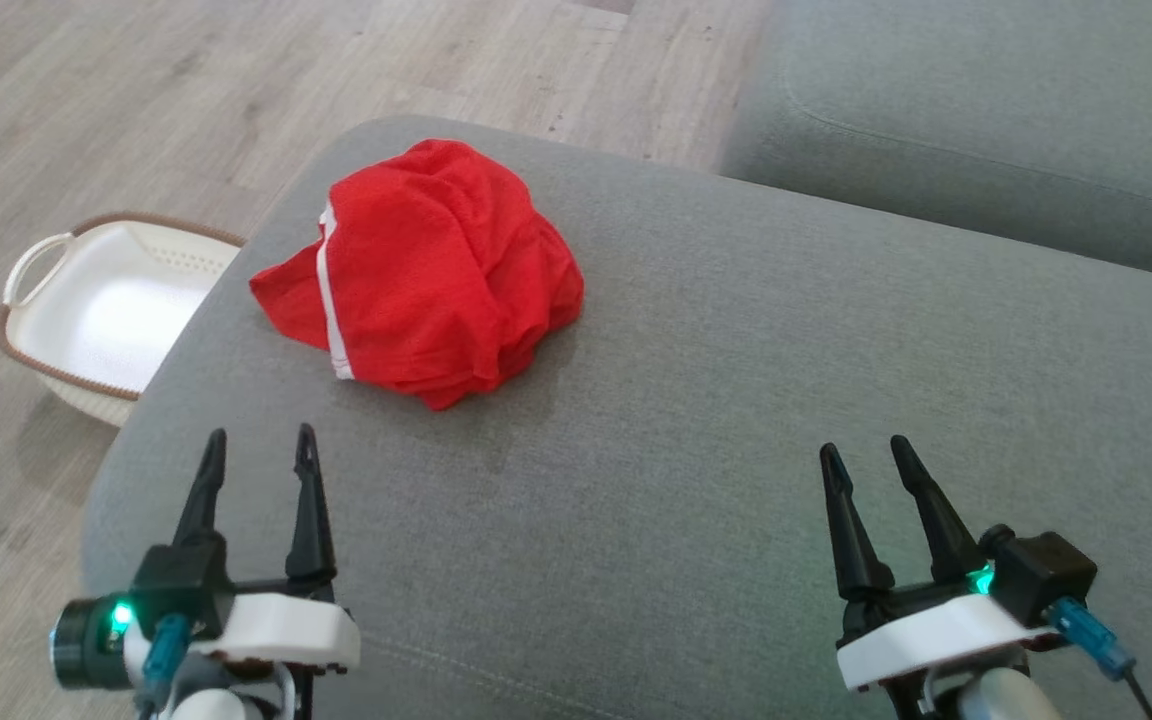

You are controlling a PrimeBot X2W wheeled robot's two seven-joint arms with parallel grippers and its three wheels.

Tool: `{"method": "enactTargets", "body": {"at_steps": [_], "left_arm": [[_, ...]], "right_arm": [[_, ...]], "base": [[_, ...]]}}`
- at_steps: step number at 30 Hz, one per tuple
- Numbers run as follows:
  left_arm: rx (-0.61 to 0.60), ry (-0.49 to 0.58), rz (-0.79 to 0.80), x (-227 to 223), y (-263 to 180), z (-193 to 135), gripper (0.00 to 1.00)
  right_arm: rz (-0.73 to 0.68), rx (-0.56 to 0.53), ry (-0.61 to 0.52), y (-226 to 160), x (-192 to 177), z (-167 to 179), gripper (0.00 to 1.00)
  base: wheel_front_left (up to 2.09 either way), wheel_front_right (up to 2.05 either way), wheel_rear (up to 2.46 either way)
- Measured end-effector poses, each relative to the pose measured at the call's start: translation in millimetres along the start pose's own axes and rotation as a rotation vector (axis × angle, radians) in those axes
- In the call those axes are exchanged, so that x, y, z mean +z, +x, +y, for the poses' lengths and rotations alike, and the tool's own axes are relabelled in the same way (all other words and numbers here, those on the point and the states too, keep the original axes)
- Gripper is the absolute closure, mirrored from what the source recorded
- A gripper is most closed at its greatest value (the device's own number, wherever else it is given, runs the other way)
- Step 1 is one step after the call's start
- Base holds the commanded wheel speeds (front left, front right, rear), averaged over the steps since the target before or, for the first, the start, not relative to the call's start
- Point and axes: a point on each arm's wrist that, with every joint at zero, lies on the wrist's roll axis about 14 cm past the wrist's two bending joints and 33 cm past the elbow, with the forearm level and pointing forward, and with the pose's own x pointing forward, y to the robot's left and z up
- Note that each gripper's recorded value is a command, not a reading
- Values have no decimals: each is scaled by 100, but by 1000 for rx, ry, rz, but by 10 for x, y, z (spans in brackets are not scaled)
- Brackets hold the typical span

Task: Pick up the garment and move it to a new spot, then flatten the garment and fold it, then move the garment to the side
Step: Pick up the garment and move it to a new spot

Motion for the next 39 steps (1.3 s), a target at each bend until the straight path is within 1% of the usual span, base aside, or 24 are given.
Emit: {"method": "enactTargets", "body": {"at_steps": [3,10,14,18,22,28,31,35,39], "left_arm": [[21,4,0,1,-13,69,0],[27,7,5,-10,-9,94,0],[21,14,24,-65,26,91,0],[4,35,57,-160,126,75,0],[-94,111,29,-104,557,-54,0],[-236,201,150,-480,1045,-160,0],[-273,201,201,-539,1404,-250,0],[-318,265,256,-589,1852,-329,0],[-339,284,350,-800,2020,-392,0]], "right_arm": [[4,11,4,21,-13,31,0],[11,13,8,27,-38,34,0],[16,-7,17,25,-67,-41,0],[33,-44,20,32,-142,-194,0],[32,-93,6,107,-174,-432,0],[5,-178,-16,199,-135,-822,0],[4,-232,-17,185,-164,-1037,0],[13,-282,-25,177,-224,-1257,0],[19,-311,-22,167,-270,-1379,0]], "base": [[0,0,0],[0,0,0],[0,0,0],[0,0,0],[0,0,0],[0,0,0],[0,0,0],[0,0,0],[0,0,0]]}}
